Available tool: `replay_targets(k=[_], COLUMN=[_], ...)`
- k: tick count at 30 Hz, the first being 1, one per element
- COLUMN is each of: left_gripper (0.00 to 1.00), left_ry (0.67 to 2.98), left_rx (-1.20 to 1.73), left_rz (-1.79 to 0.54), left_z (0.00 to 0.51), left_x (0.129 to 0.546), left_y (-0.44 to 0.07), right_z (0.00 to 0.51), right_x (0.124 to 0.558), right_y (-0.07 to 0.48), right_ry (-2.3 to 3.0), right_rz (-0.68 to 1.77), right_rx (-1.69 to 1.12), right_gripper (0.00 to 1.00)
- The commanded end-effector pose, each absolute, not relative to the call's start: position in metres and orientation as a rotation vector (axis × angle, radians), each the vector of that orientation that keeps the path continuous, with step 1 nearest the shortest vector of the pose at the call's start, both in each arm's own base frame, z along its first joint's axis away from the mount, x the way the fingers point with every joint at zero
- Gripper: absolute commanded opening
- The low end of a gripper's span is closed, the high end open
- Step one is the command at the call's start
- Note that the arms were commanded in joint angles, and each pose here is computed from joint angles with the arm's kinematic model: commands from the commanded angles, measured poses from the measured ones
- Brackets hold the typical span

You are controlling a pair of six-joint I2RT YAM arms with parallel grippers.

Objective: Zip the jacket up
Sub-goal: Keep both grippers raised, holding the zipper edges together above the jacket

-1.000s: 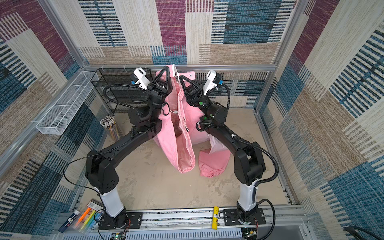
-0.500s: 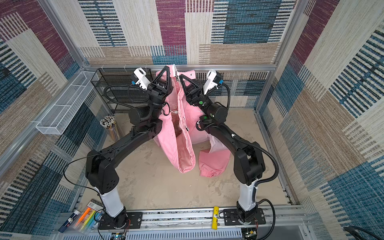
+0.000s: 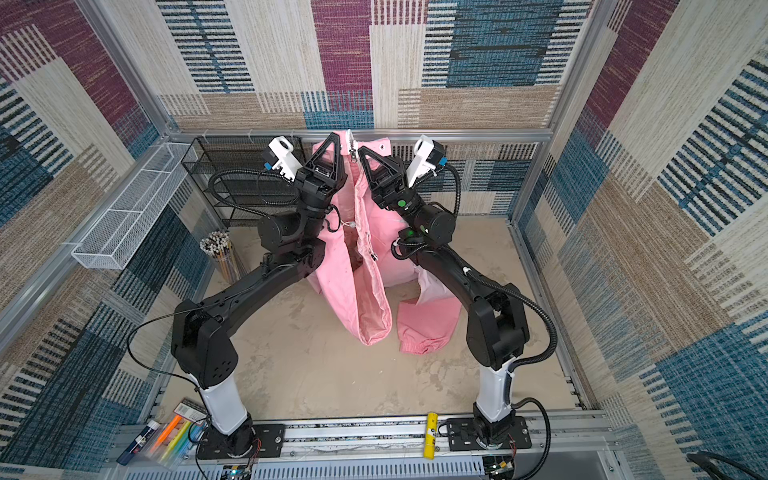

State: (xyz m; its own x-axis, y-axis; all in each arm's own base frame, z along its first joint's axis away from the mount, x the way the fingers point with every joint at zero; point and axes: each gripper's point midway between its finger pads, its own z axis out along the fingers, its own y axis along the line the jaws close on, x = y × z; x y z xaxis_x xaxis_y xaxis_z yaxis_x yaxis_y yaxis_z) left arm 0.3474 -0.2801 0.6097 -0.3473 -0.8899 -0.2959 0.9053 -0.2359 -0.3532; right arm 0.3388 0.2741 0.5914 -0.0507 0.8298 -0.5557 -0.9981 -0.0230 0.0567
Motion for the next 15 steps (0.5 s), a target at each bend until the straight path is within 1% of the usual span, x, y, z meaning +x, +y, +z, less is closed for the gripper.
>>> replay_targets(k=[1, 15], left_gripper=[0.00, 0.00], left_ry=[0.489, 0.509], left_rx=[0.046, 0.061], left_rz=[-1.877, -1.850], left_z=[0.6182, 0.6134], left_x=[0.3356, 0.3324], left_y=[-0.2706, -0.2718], right_z=[0.6082, 0.6125], right_x=[0.2578, 0.2576], right_y=[0.2317, 0.2298], right_ry=[0.078, 0.079], right_rz=[1.478, 1.477], right_rx=[-0.552, -0.544], right_gripper=[0.00, 0.00])
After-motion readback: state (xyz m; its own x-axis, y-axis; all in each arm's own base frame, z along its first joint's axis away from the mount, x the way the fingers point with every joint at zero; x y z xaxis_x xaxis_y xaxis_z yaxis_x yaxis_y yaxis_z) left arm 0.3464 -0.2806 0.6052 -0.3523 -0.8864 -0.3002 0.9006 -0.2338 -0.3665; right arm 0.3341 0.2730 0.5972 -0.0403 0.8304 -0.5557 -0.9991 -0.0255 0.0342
